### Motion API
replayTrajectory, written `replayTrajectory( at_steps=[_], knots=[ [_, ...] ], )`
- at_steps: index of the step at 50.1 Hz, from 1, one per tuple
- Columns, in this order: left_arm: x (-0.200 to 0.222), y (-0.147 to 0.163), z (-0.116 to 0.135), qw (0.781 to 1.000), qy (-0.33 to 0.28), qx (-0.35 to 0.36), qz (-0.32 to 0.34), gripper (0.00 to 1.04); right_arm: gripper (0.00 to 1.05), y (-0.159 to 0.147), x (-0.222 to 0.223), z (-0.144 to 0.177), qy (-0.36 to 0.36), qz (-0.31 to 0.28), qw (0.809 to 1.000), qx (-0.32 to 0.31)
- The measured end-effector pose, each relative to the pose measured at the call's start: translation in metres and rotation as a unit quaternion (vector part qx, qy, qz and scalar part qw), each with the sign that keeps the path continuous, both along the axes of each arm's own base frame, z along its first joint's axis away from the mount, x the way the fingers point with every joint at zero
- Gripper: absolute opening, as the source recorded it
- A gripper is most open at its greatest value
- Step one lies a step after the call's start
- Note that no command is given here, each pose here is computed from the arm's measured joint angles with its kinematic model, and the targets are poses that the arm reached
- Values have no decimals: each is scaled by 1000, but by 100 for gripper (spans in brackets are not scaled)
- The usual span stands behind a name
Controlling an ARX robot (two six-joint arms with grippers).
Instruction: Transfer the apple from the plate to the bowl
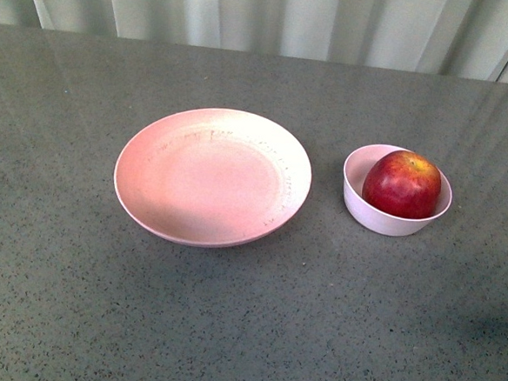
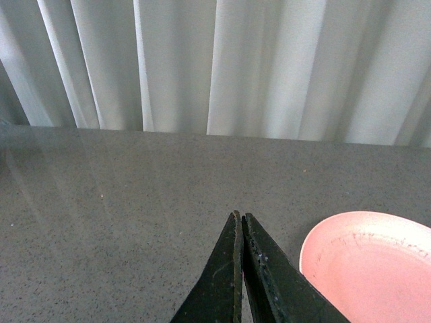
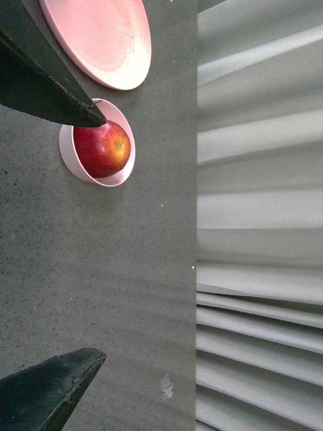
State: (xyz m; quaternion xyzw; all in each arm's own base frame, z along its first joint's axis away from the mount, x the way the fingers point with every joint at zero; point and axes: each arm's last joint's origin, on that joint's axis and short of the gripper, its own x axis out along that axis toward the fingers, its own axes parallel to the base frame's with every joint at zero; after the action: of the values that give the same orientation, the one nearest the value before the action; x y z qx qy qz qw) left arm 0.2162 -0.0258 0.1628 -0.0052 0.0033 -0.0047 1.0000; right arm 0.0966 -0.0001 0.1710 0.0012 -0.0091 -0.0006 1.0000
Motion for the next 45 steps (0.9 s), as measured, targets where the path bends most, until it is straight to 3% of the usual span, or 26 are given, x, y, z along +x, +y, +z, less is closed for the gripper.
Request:
replayTrajectory(
  at_steps=[24, 45],
  knots=[
    [-49, 24, -1, 1000, 5, 1, 4, 2, 96, 0, 0, 0, 0, 0, 1000, 0],
    [-78, 25, 4, 1000, -2, 1, 3, 2, 96, 0, 0, 0, 0, 0, 1000, 0]
  ],
)
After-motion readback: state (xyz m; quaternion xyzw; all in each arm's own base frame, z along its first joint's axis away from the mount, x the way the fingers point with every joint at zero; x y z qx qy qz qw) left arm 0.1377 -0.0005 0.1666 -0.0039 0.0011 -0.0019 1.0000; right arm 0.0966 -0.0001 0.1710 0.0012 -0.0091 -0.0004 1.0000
